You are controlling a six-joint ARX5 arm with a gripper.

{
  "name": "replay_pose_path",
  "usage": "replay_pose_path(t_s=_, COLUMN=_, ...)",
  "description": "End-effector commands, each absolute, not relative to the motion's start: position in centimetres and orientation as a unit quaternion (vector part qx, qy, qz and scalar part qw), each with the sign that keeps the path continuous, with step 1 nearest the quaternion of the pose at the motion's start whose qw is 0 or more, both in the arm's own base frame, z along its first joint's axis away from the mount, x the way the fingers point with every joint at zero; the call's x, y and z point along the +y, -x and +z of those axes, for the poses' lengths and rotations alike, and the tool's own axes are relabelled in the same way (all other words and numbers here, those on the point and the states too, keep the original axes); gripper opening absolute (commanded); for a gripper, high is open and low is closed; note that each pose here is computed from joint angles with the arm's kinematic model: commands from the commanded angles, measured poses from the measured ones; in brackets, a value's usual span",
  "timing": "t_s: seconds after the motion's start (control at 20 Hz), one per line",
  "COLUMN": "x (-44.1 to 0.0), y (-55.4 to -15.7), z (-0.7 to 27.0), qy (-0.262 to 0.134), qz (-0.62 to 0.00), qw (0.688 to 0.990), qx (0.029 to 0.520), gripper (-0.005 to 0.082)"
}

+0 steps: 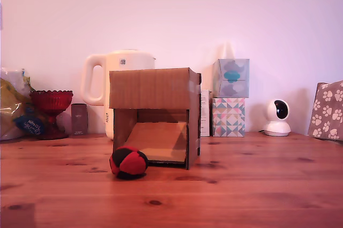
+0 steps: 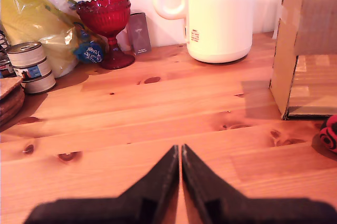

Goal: Drop the footbag into the cardboard dice tower

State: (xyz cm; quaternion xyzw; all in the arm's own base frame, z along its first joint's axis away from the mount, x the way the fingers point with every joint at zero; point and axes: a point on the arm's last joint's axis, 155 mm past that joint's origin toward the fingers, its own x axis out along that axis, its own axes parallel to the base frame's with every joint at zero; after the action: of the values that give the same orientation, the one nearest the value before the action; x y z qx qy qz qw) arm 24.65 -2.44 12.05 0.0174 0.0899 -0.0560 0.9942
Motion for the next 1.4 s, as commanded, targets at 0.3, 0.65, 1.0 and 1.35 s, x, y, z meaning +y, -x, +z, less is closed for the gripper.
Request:
replay_pose_path(t_s=0.3, x=-2.4, y=-24.6, z=11.4, qy=-0.013, qz=-0.056, qw=0.994, qx=0.096, gripper=-0.0021)
replay_pose_path(t_s=0.65, x=-4.4, y=-24.2, z=17.3, qy=0.048, qz=-0.107, qw=0.993, qx=0.023, gripper=-0.0021)
replay_pose_path(t_s=1.0, x=-9.9, y=-22.7, z=19.0, qy=0.093, qz=-0.252, qw=0.961, qx=0.068, gripper=-0.0021)
replay_pose_path(t_s=1.35, x=-14.7, y=-23.1, z=15.4, qy=0.080, qz=-0.346, qw=0.921, qx=0.158, gripper=-0.0021)
